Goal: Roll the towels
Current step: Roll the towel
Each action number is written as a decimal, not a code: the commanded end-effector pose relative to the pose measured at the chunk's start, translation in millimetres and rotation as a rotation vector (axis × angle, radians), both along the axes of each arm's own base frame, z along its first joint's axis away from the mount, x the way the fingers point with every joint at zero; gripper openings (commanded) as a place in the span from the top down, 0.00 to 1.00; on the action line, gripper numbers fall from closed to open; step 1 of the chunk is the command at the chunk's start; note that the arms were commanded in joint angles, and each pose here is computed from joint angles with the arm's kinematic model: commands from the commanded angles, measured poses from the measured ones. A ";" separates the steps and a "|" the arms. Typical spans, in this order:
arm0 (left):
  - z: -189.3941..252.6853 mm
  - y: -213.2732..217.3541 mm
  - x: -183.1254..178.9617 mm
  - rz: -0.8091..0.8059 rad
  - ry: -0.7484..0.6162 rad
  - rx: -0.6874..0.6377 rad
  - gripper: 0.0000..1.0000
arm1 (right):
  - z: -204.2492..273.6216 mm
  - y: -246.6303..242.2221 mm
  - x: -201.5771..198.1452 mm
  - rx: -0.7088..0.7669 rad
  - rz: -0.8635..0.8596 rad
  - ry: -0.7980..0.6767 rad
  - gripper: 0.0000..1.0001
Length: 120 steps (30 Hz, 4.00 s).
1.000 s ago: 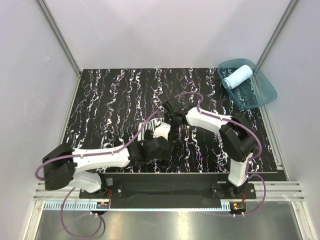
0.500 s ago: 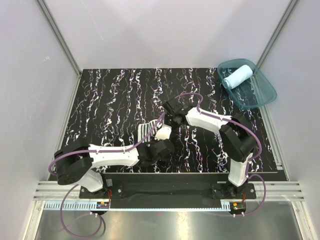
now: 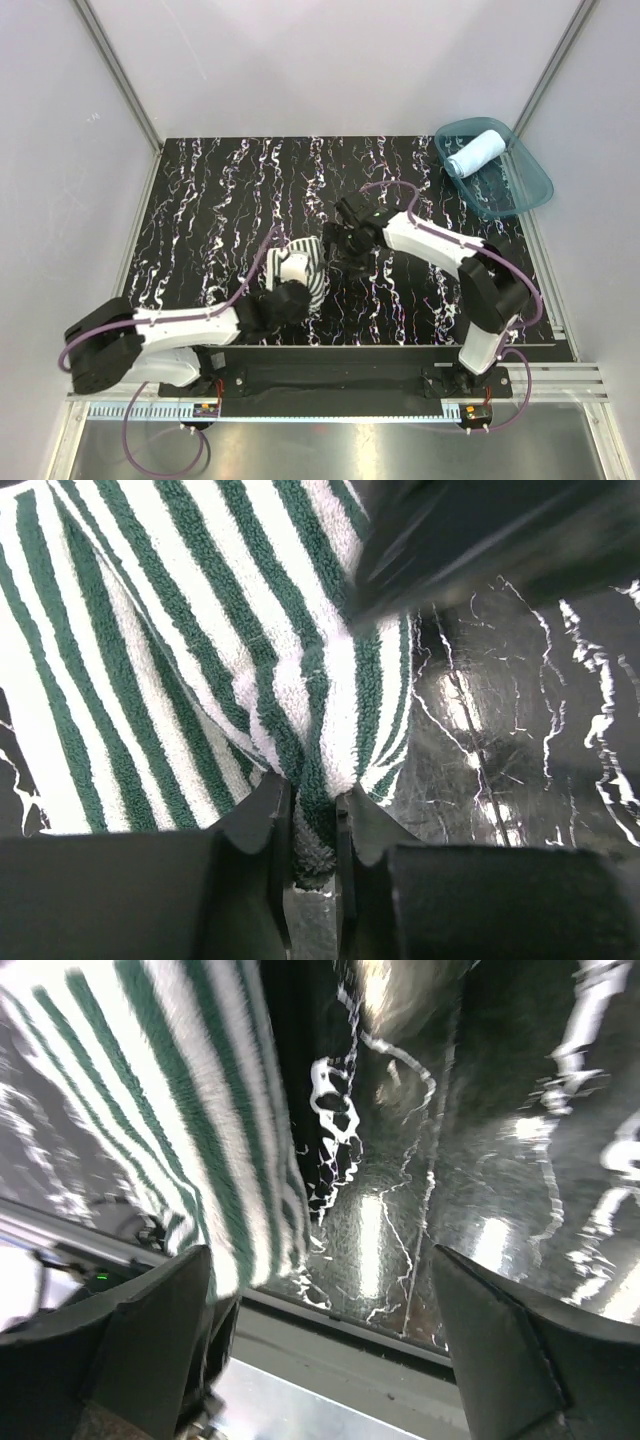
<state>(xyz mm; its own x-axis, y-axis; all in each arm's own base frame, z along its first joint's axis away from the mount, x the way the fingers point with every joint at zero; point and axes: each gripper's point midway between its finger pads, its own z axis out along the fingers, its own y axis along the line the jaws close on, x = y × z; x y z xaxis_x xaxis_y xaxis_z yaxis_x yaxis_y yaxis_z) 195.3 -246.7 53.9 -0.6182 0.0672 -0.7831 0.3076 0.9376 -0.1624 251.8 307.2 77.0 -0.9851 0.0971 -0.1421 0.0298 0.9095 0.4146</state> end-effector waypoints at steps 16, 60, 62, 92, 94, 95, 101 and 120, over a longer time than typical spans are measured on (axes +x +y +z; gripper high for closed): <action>15.1 38.9 -4.4 0.089 -0.011 -0.635 1.00 | 82.3 7.1 30.3 0.564 0.015 -0.230 0.00; -62.3 64.0 -32.6 0.280 0.275 -0.531 0.37 | 29.5 109.9 -11.3 1.041 0.284 -0.160 0.91; -63.1 62.6 -33.1 0.262 0.280 -0.498 0.27 | 20.3 108.2 -9.1 0.987 0.258 -0.148 0.93; 75.7 45.7 32.0 0.164 -0.050 -0.334 0.01 | -24.2 21.6 -0.7 0.011 0.091 -0.267 1.00; 69.3 39.4 38.1 0.167 -0.040 -0.319 0.05 | -22.3 23.6 -4.0 0.013 0.092 -0.268 0.98; 65.1 37.3 40.0 0.169 -0.031 -0.315 0.08 | -22.0 23.7 -4.9 0.012 0.092 -0.266 0.98; 25.9 21.5 39.9 0.138 0.041 -0.304 0.49 | -11.9 31.2 -13.4 0.046 0.096 -0.262 0.91; -20.1 38.4 25.8 0.164 0.098 -0.246 0.92 | 45.8 33.0 -9.0 0.147 0.074 -0.335 0.00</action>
